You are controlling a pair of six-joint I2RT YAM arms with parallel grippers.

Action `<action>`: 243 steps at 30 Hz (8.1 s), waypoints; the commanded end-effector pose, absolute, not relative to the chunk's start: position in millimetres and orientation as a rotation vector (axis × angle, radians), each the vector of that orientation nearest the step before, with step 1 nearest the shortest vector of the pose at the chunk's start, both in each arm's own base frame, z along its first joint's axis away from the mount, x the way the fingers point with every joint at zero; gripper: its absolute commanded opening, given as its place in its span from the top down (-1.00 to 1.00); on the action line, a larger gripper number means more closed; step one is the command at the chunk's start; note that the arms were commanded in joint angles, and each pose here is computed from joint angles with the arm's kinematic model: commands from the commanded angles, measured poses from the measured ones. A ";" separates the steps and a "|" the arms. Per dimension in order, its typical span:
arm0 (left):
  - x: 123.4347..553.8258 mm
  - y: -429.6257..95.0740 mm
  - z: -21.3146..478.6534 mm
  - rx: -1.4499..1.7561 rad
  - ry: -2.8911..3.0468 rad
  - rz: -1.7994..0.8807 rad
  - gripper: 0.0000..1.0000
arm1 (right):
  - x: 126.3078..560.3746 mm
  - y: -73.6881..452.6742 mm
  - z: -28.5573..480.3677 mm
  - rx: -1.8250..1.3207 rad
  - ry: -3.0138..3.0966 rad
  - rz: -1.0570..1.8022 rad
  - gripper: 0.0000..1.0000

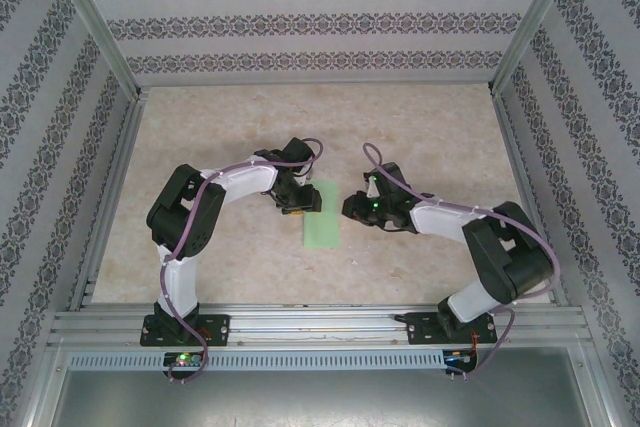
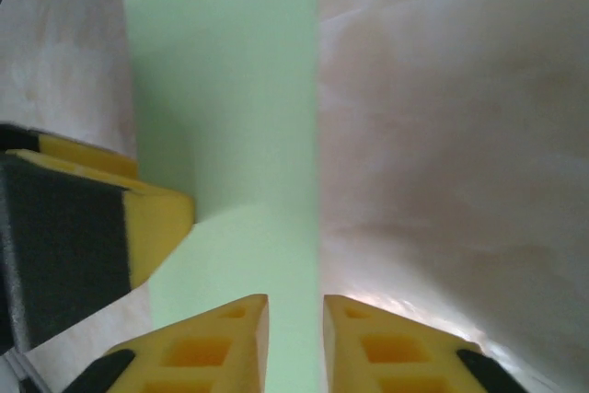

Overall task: Fold a paper plane with a square sheet of paper (fold left side to right side)
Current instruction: Hold the square sheet of paper at the center of the table, then first fold the square sheet of paper in half at the center of the table, then hold the square sheet of paper at the center of the table, then first fold the square sheet of paper in half at the center of the table.

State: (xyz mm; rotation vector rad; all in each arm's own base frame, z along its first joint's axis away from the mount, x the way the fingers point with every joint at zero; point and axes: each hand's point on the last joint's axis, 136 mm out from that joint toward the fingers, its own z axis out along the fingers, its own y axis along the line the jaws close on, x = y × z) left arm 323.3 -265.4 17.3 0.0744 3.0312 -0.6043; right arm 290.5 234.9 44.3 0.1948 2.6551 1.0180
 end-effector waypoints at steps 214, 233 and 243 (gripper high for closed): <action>207.6 -251.1 -11.5 0.029 3.091 -1.086 0.92 | 315.5 268.9 -32.3 0.173 2.848 0.898 1.00; 220.7 -258.1 44.9 0.102 2.969 -1.198 0.90 | 312.5 269.9 -32.2 0.140 2.854 0.906 1.00; 290.9 -260.0 47.8 0.149 2.898 -1.136 0.92 | 311.5 270.3 -30.8 0.137 2.851 0.905 1.00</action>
